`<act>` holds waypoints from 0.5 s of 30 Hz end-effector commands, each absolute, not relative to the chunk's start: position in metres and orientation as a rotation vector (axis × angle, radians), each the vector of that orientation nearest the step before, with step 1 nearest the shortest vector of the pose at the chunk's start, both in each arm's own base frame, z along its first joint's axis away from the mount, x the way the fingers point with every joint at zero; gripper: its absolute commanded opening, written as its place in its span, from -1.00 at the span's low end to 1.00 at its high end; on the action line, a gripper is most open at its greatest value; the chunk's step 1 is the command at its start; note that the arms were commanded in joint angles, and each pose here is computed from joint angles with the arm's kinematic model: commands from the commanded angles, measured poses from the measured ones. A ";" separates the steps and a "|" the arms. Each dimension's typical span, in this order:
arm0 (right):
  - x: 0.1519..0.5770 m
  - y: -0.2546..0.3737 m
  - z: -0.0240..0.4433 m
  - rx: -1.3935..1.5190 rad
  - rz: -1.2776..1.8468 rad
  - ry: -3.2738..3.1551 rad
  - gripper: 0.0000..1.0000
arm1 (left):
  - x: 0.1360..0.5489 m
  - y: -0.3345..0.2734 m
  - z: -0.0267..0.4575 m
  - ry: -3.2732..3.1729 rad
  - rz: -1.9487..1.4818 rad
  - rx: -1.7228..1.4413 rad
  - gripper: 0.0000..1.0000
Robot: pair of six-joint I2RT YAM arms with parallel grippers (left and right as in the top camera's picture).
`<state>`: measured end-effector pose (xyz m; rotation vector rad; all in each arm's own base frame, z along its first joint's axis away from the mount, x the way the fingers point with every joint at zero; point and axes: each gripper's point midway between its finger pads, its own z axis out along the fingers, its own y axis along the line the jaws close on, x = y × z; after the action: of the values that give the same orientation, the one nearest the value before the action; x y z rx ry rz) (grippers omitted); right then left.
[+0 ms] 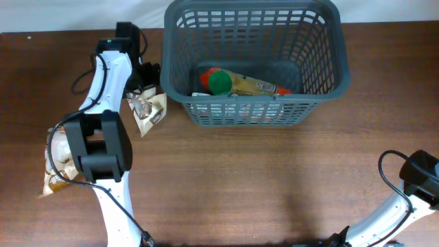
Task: Pack container
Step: 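Move the left gripper back to the dried mushroom bag and grasp it, then lift the mushroom bag and lower it into the basket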
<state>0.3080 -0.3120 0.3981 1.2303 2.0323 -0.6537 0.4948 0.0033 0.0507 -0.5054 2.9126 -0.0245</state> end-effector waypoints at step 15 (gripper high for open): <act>0.308 -0.312 0.399 1.236 -0.653 2.026 0.98 | 0.478 0.002 -0.012 2.939 -0.034 -0.478 0.99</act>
<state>0.3080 -0.3120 0.3981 1.2307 2.0320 -0.6535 0.4907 0.0057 0.0049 -0.4922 2.8915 -0.0074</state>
